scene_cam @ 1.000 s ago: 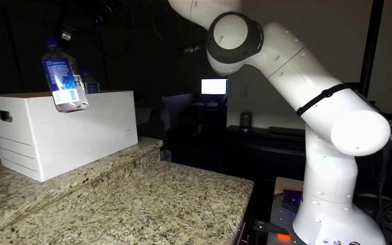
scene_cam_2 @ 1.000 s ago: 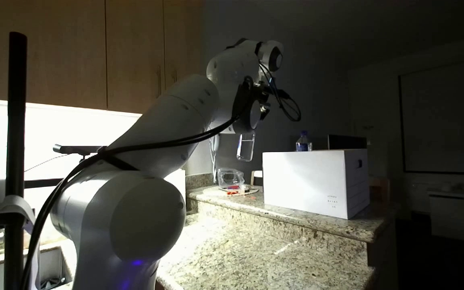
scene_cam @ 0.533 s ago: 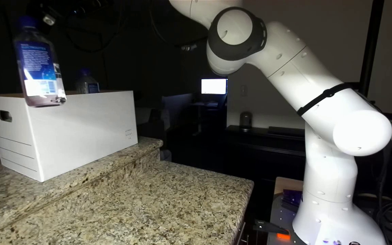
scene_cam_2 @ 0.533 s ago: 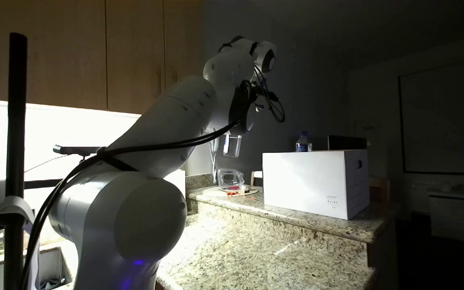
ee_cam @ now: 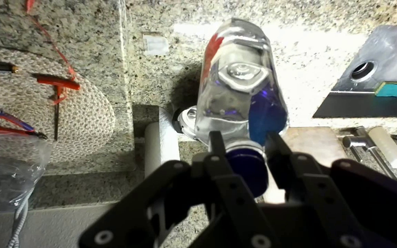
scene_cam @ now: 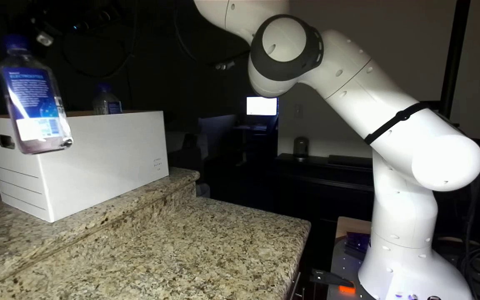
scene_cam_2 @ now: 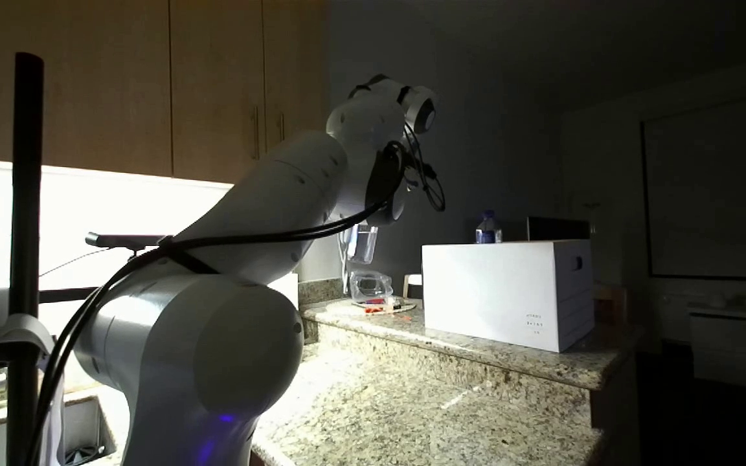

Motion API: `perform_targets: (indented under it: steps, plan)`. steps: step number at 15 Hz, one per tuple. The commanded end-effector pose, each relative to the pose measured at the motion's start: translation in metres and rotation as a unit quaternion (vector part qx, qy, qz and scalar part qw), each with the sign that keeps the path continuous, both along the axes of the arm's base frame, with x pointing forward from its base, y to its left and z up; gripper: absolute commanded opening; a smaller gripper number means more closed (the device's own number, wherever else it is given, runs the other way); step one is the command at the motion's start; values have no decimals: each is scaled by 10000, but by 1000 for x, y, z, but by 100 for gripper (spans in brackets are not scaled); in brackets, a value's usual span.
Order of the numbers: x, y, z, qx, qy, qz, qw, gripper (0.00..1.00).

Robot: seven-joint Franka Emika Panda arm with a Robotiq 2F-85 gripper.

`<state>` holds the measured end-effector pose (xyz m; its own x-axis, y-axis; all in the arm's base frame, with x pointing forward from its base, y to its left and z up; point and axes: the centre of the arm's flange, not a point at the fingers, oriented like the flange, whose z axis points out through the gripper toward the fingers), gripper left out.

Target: Remove the bottle from the box

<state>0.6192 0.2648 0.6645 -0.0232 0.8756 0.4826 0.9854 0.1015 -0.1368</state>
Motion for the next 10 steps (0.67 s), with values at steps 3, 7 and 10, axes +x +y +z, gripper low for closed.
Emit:
perform_targets:
  steps: [3,7,10]
  plan:
    - [1,1,-2,-9,14,2,10000,34]
    - [6,-3,-11,-95,-47,-75,9999,15]
    - [7,6,-39,-129,-69,146,9998,15]
